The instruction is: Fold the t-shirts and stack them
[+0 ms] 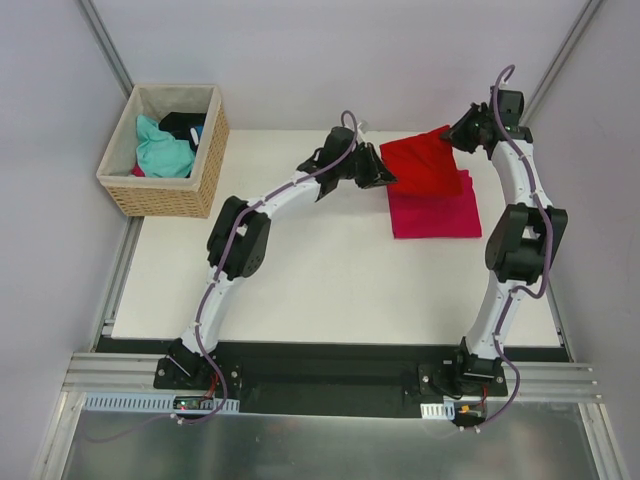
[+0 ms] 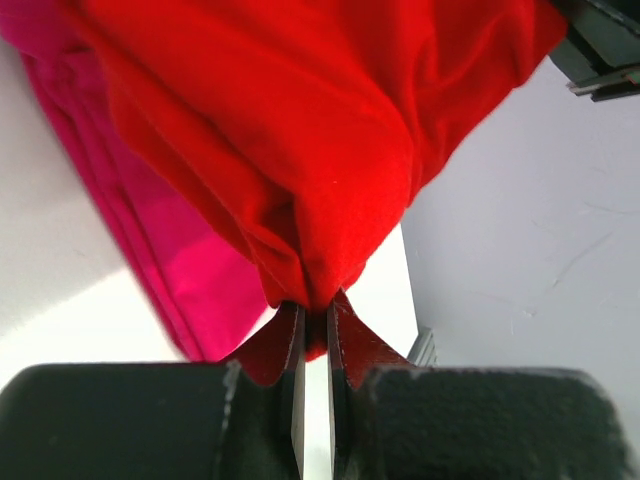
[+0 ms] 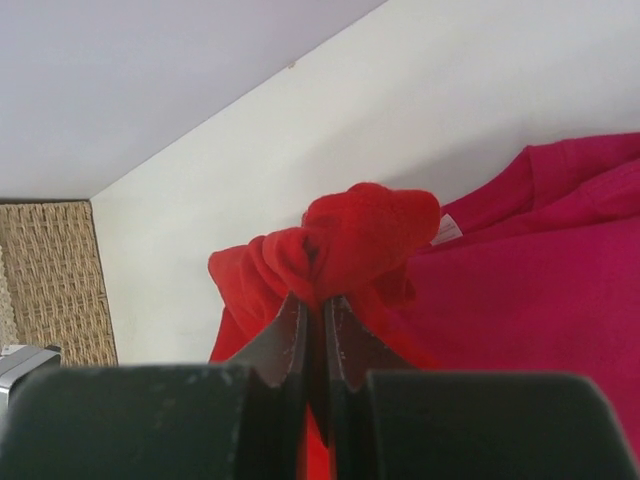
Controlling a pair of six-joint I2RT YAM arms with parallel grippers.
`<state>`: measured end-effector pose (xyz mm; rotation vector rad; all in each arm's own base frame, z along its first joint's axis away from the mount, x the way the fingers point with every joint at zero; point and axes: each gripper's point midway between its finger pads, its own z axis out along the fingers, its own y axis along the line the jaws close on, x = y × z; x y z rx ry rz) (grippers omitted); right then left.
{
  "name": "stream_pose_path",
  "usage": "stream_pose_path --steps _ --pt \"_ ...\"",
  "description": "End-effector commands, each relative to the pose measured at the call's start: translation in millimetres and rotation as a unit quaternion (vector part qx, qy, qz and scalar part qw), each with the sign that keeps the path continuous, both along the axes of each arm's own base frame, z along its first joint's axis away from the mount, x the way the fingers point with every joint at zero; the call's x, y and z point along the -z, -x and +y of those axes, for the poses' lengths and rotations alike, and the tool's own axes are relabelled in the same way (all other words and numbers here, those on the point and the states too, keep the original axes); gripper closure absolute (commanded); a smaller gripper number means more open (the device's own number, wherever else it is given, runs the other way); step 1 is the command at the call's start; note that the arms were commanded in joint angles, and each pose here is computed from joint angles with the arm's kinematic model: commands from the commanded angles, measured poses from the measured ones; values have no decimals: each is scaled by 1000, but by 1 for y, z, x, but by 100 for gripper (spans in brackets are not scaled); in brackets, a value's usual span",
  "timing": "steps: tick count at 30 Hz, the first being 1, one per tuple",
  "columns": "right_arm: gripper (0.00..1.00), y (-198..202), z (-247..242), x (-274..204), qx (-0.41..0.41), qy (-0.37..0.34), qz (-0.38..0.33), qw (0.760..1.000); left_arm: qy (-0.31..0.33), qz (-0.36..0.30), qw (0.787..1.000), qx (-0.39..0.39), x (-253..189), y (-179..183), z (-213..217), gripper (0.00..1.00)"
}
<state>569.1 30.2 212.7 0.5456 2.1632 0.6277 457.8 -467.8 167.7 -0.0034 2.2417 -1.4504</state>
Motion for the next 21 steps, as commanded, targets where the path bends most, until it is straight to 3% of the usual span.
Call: stream_pose_path --steps 1,10,21 --pt "100 18 -4 -40 -2 17 -37 999 31 -18 999 40 -28 28 -34 100" --pt "100 41 -37 -13 20 54 9 998 23 4 997 73 -8 64 -66 100" --pt "100 50 -58 34 52 49 58 996 0 14 997 76 22 73 -58 100"
